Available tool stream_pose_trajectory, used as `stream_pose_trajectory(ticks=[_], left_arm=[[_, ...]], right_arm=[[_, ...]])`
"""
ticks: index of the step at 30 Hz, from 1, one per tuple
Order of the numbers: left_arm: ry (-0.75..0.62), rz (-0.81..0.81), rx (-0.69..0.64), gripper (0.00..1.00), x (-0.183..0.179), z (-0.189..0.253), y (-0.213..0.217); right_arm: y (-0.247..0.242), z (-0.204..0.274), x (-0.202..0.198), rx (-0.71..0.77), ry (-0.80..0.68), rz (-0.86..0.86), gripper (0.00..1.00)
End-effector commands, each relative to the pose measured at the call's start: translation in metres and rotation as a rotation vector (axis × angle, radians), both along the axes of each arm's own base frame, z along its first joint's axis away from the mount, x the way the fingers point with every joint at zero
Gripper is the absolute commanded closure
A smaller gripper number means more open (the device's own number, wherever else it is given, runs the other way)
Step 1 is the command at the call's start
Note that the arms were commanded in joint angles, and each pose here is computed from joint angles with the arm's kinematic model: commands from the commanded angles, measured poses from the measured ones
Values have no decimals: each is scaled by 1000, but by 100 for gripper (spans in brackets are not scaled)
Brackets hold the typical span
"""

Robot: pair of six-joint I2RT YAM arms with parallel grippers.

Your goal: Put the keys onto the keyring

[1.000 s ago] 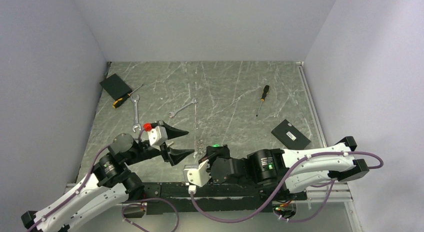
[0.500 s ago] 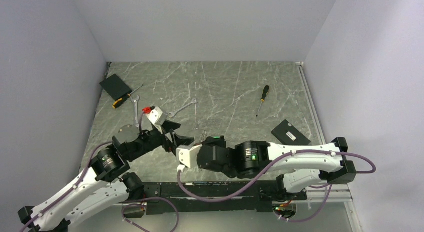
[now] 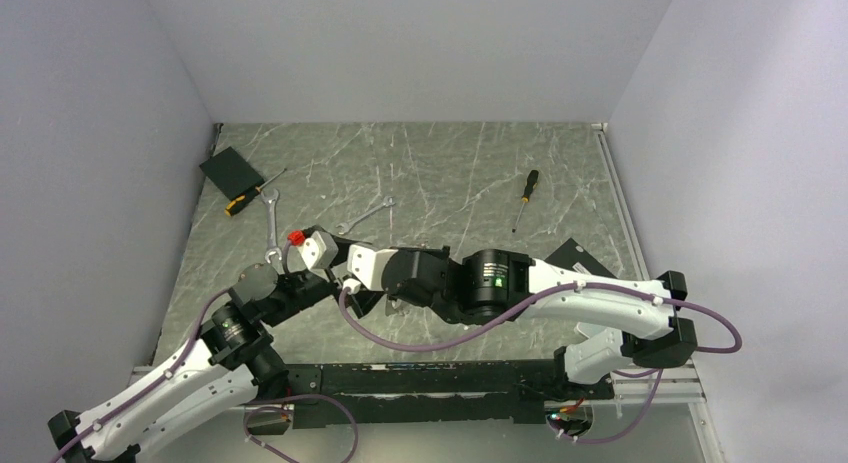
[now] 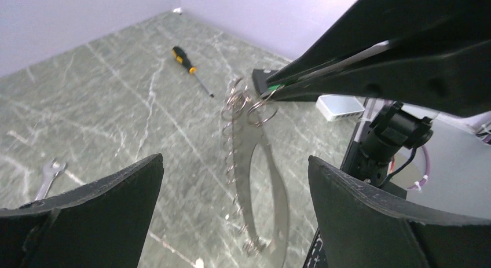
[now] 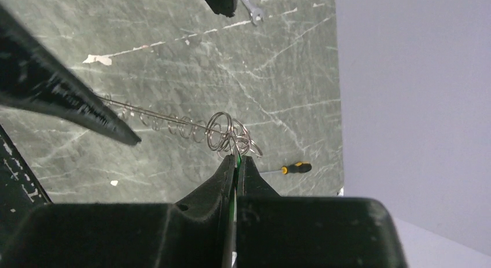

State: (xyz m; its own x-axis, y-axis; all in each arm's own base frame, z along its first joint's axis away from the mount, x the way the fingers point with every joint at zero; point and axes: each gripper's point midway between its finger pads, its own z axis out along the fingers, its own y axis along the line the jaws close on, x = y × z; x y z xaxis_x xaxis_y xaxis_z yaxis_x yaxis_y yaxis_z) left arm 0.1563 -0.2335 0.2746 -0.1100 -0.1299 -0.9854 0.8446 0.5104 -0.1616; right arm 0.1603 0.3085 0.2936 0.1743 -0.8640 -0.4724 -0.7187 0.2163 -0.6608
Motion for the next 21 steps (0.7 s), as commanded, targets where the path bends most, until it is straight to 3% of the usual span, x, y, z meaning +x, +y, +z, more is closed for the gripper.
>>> stream_pose_trajectory(ticks=[1, 6, 11, 21], left_arm=[[-133, -83, -128, 0, -8, 40, -12], [-148, -56, -120, 3, -2, 39, -13], [-148, -57, -80, 12, 7, 32, -22], [-189, -133, -98, 20, 5, 28, -40]], right_arm=[[-7, 8, 4, 31, 30, -63, 100], [-5, 10, 4, 46, 57, -80, 100], [-1, 12, 3, 56, 63, -80, 100], [4, 13, 1, 67, 86, -79, 100]])
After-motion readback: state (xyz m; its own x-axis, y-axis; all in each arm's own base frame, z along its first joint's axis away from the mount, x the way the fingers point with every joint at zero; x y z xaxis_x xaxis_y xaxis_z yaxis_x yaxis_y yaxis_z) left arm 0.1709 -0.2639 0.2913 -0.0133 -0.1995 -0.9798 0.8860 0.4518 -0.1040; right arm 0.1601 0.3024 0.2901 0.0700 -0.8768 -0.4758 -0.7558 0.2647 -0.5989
